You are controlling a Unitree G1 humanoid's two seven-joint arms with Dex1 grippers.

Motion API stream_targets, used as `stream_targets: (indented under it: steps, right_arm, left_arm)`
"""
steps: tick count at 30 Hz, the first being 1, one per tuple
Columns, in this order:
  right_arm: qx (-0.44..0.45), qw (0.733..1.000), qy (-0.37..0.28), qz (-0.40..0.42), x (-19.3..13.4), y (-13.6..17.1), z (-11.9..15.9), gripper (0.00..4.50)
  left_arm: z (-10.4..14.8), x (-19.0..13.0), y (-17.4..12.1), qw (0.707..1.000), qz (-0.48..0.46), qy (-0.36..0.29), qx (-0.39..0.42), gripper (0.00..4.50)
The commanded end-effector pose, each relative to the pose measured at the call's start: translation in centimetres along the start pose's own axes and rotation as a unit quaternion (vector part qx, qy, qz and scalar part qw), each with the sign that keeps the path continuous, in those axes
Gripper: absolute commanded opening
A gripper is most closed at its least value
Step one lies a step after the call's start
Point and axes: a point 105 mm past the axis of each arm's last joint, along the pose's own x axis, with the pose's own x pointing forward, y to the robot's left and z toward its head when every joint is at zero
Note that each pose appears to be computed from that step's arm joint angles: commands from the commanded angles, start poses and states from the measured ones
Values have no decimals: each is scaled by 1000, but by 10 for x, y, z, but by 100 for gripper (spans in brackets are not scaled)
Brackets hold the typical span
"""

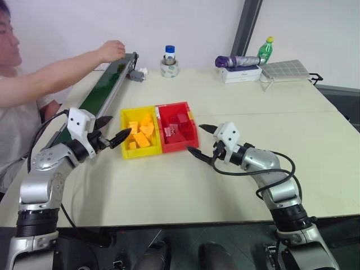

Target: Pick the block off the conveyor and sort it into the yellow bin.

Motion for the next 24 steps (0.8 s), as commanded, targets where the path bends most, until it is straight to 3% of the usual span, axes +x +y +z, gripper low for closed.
stream_targets:
  steps: [1,24]
  right_arm:
    - [-16,999,-27,-3,2,-2,16,450]
    - [-16,1000,-24,7,4,0,13,450]
  left_arm:
    - [20,1,-1,999,-8,-33,23,441]
    - [21,-7,1,998,12,-54,23,441]
